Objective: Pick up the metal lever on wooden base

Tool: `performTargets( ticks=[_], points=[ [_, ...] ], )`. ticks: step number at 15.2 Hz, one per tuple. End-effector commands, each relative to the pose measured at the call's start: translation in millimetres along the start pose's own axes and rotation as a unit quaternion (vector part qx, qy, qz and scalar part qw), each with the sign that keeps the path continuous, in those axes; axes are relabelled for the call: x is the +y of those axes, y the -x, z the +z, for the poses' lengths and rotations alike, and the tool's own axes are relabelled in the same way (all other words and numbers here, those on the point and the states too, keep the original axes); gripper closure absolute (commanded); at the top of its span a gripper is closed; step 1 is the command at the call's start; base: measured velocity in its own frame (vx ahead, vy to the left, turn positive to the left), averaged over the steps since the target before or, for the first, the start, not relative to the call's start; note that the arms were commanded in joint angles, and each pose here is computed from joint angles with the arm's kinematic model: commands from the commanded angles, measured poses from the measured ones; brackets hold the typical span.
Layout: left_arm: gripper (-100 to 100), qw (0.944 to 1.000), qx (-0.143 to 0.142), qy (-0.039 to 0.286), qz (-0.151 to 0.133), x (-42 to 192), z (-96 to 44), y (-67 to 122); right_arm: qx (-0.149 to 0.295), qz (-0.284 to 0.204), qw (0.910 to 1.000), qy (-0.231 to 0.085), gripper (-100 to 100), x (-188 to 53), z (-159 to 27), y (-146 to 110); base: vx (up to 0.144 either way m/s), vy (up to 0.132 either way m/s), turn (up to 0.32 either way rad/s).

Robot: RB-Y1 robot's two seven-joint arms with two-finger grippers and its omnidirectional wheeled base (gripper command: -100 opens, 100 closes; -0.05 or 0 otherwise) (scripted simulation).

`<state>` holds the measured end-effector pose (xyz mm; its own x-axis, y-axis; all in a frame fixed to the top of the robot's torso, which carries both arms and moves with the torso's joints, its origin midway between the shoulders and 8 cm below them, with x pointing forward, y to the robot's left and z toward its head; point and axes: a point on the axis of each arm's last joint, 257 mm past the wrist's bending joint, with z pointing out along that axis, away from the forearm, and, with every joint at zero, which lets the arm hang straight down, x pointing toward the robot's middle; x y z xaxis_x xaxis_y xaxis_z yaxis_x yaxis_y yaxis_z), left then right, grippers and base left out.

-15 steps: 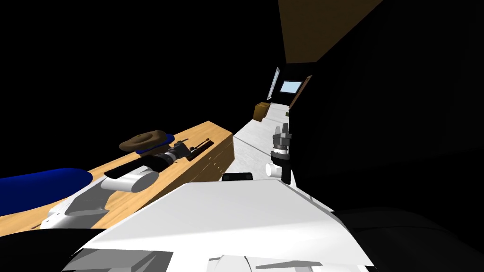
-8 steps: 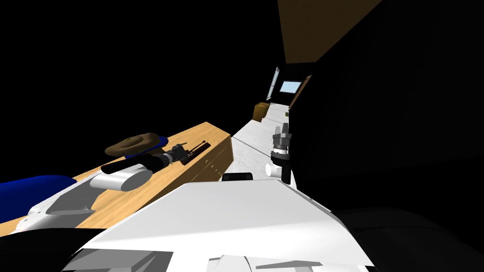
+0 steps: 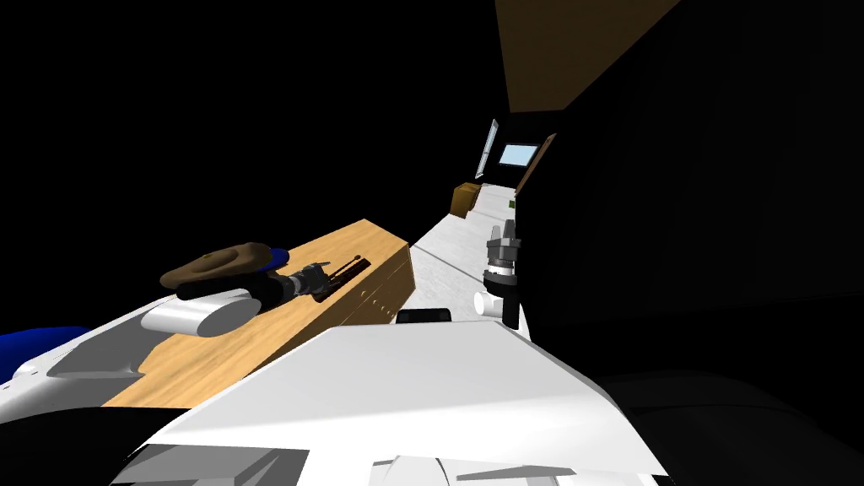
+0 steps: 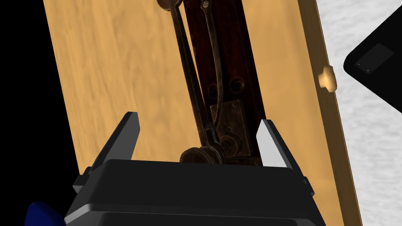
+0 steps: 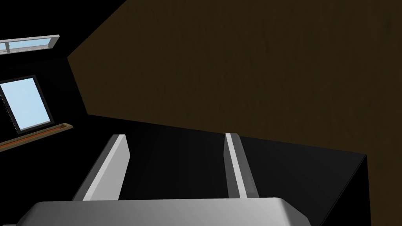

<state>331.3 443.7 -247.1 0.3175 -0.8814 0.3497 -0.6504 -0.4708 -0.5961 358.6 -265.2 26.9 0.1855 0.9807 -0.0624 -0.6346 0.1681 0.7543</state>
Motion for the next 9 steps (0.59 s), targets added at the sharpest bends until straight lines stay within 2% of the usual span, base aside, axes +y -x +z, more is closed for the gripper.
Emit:
performTargets(
  ticks=[1, 2, 3, 5, 6, 8, 9],
  points=[
    [-100, 0.9995, -0.016, 0.025, -0.013, 7, -2.8, 9.5, 0.0, 0.0, 1.0, 0.0, 0, 0, 0.0, 0, 0.082, -0.038, -0.009],
    [-100, 0.9993, -0.02, 0.03, -0.013, 10, -3.0, 11.5, 0.0, 0.0, 1.0, 0.0, 0, 0, 0.0, 0, 0.065, -0.026, -0.003],
    [-100, 0.998, -0.031, 0.047, -0.03, 10, -6.7, 18.0, 0.0, 0.0, 1.0, 0.0, 0, 0, 0.0, 0, 0.077, -0.038, -0.01],
    [-100, 0.9968, -0.042, 0.061, -0.03, 17, -7.8, 23.4, 0.0, 0.0, 1.0, 0.0, 0, 0, 0.0, 0, 0.07, -0.035, -0.004],
    [-100, 0.9947, -0.052, 0.076, -0.046, 18, -12.0, 29.2, 0.0, 0.0, 1.0, 0.0, 0, 0, 0.0, 0, 0.066, -0.032, -0.009],
    [-100, 0.9929, -0.063, 0.09, -0.045, 25, -13.8, 34.3, 0.0, 0.0, 1.0, 0.0, 0, 0, 0.0, 0, 0.065, -0.033, -0.005],
    [-100, 0.9901, -0.073, 0.103, -0.061, 24, -18.3, 39.2, 0.0, 0.0, 1.0, 0.0, 0, 0, 0.0, 0, 0.07, -0.029, -0.007]
  ],
)
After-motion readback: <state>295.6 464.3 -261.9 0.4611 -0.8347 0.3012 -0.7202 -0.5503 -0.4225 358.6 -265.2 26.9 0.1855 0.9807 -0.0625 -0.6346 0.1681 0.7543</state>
